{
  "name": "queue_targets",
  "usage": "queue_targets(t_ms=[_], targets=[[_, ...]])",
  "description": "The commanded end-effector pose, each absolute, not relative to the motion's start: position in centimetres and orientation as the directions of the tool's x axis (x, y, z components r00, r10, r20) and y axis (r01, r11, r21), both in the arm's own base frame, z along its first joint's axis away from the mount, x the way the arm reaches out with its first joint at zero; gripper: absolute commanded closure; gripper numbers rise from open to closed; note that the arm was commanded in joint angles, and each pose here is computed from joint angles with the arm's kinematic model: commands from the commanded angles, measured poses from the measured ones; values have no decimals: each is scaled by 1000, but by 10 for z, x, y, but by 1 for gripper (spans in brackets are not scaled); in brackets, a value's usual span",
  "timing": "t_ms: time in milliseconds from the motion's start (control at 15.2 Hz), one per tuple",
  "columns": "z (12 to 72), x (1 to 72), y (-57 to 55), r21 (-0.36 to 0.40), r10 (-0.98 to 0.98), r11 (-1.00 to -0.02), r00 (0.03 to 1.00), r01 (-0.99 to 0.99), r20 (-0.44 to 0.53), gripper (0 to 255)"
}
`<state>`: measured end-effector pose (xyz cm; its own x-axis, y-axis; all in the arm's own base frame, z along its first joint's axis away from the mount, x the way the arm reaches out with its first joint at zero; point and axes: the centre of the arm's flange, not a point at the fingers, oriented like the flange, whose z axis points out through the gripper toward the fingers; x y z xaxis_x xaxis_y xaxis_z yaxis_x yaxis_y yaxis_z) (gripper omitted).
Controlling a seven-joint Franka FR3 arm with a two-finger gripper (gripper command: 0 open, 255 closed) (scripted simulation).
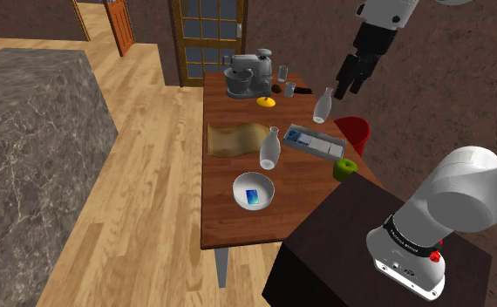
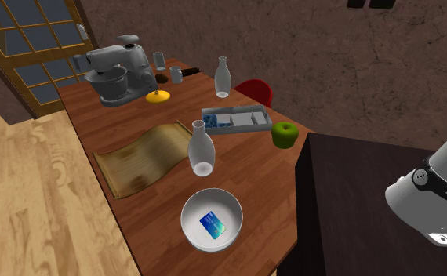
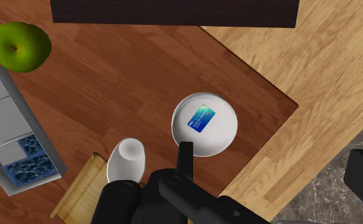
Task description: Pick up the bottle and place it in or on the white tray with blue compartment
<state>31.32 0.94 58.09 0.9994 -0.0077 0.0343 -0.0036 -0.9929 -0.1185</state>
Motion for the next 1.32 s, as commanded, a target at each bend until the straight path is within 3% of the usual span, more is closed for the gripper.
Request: queue_targets(t_ms=[0,1254], targets=[[581,313,9,-119,-8,-993,999,-4,34,0],[407,486,-61,-56,60,-997,997,58,-40,0]])
